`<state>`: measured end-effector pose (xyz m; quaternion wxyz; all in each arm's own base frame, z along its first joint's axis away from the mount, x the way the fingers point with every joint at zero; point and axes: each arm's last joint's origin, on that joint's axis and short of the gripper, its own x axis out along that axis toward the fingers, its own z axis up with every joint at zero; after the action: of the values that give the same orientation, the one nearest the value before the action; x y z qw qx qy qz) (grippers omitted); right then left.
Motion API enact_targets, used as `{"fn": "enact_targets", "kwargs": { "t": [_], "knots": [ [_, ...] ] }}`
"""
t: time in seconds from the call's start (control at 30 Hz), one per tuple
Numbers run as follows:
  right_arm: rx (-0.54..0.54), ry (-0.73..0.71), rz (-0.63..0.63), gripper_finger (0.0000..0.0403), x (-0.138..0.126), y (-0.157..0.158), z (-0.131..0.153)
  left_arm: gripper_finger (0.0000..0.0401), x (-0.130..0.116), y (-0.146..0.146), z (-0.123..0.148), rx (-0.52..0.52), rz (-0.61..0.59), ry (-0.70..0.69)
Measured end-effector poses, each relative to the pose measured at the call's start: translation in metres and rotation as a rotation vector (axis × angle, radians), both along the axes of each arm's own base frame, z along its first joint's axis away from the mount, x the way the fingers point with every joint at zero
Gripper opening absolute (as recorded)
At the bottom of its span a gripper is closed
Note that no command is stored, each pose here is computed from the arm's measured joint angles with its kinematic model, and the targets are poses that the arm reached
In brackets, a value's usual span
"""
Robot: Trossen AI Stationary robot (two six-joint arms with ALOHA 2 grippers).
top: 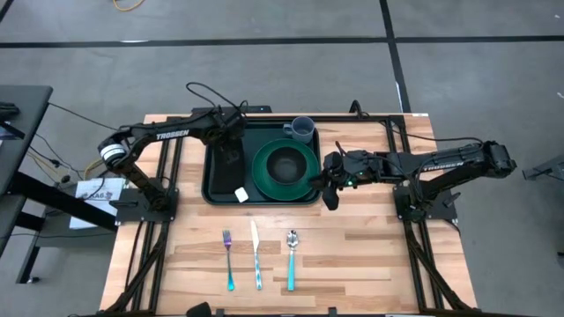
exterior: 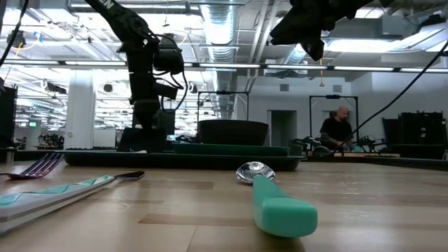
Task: Set up tray
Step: Put the black napkin on the black serving tray to the left of the green plate, then put the purple fork on the black napkin on the black serving tray
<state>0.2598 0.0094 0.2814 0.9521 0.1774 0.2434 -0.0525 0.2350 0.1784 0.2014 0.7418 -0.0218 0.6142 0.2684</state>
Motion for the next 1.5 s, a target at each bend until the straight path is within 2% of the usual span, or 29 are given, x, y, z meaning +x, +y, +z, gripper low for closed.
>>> {"fn": "enact_targets", "kwargs": {
  "t": [0.17, 0.5, 0.67, 0.83, 1.07, 1.2, 1.37, 1.5],
  "knots": [
    [-0.001, 0.000, 0.001, 0.0064, 0.000, 0.000, 0.000, 0.0055, 0.000, 0.000, 0.000, -0.007, -0.014, -0.002],
    [-0.008, 0.001, -0.001, 0.0064, 0.000, -0.001, 0.000, 0.0141, -0.001, 0.001, 0.000, 0.027, 0.000, 0.022],
    [-0.009, 0.005, 0.001, 0.0064, 0.000, -0.001, 0.000, 0.0157, -0.001, 0.000, 0.006, -0.004, 0.035, 0.025],
    [0.008, 0.018, -0.008, 0.0064, -0.001, -0.001, -0.002, 0.0155, -0.001, -0.005, 0.020, -0.159, 0.094, -0.022],
    [0.119, 0.090, 0.017, 0.0064, -0.004, 0.002, -0.007, 0.0142, 0.004, -0.020, 0.047, -0.487, 0.206, -0.135],
    [0.132, 0.136, 0.032, 0.0064, -0.007, 0.009, -0.011, 0.0137, 0.011, -0.041, 0.056, -0.666, 0.264, -0.178],
    [0.142, 0.214, 0.055, 0.0064, -0.012, 0.017, -0.016, 0.0135, 0.018, -0.086, 0.066, -0.723, 0.257, -0.109],
    [0.150, 0.264, 0.103, 0.0064, -0.016, 0.025, -0.019, 0.0135, 0.018, -0.124, 0.073, -0.661, 0.308, -0.041]
  ]
}}
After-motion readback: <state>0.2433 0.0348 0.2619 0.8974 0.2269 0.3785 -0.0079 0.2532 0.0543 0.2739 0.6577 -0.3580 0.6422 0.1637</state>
